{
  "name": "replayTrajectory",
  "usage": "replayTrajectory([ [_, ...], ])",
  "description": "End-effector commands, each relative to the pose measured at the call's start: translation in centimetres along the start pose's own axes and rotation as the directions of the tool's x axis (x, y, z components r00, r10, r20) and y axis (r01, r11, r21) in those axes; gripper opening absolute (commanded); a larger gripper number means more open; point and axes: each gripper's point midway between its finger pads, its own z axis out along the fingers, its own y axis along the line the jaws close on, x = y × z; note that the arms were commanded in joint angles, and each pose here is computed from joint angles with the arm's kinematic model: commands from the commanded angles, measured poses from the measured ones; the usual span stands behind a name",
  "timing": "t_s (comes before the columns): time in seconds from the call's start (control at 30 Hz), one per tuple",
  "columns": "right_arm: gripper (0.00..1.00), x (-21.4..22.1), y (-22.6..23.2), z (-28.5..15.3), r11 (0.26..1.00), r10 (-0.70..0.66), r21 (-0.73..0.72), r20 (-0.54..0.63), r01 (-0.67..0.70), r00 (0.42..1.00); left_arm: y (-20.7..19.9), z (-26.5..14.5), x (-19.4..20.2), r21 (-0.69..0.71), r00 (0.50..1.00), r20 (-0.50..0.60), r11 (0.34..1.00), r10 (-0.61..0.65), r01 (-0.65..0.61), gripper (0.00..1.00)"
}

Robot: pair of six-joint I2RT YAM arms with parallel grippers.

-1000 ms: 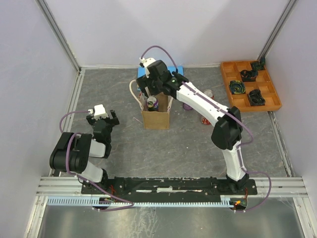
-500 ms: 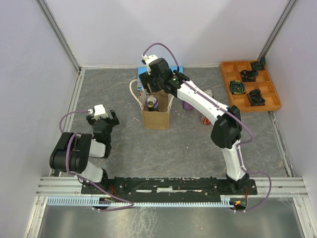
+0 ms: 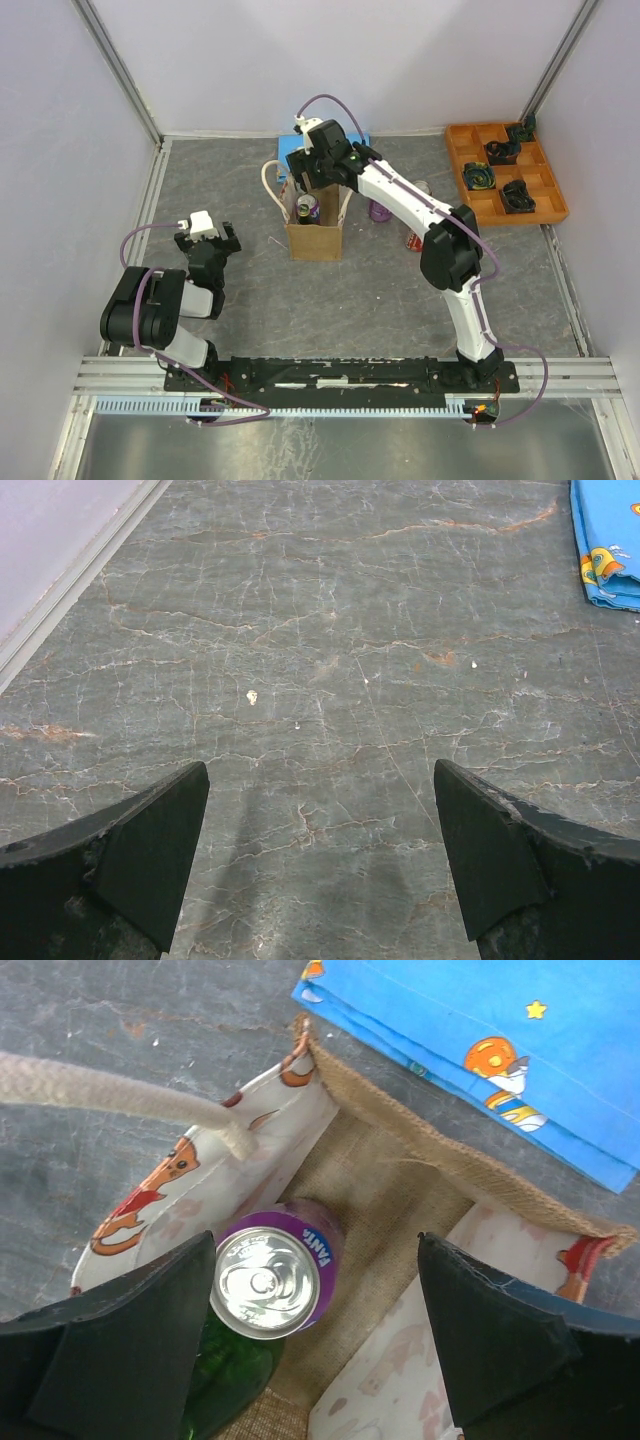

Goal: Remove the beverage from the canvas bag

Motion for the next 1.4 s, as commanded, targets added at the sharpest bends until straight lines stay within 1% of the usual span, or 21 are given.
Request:
replayTrajectory([
  [0.0, 0.90, -1.2, 2.2, -0.8, 0.995, 0.010, -0.103, 0.032, -0.007, 0.999, 0.1, 0.6, -2.0, -0.017, 0.998, 0.065, 1.000, 0.013, -0.012, 0.99],
  [0.2, 0.94, 0.1, 2.8, -0.4, 0.991, 0.003, -0.130, -0.004, -0.003, 1.000, 0.1, 0.6, -1.9, -0.017, 0.998, 0.064, 1.000, 0.014, -0.012, 0.99],
  [0.33, 0.94, 1.0, 3.1, 0.0, 0.991, -0.012, -0.130, -0.033, 0.007, 0.999, 0.1, 0.6, -2.0, -0.016, 0.998, 0.065, 1.000, 0.013, -0.012, 0.99],
  [0.67, 0.96, 3.7, 2.2, 1.4, 0.997, -0.042, -0.069, -0.110, 0.034, 0.993, 0.1, 0.6, -2.0, -0.016, 0.998, 0.065, 1.000, 0.013, -0.012, 0.99],
  [1.03, 0.91, 5.7, 1.3, 2.5, 0.999, -0.045, -0.023, -0.167, 0.041, 0.985, 0.1, 0.6, -2.0, -0.016, 0.998, 0.065, 1.000, 0.013, -0.012, 0.99],
  [1.13, 0.85, 6.1, 1.1, 2.7, 0.999, -0.049, -0.016, -0.175, 0.047, 0.983, 0.1, 0.6, -1.9, -0.018, 0.998, 0.064, 1.000, 0.013, -0.012, 0.99],
  [1.27, 0.69, 6.3, 1.1, 3.0, 0.998, -0.053, -0.022, -0.181, 0.050, 0.982, 0.1, 0.6, -1.9, -0.016, 0.998, 0.064, 1.000, 0.014, -0.013, 0.99],
  [1.37, 0.61, 6.6, 1.2, 3.1, 0.998, -0.056, -0.024, -0.189, 0.052, 0.980, 0.2, 0.6, -2.0, -0.018, 0.998, 0.065, 1.000, 0.013, -0.012, 0.99],
])
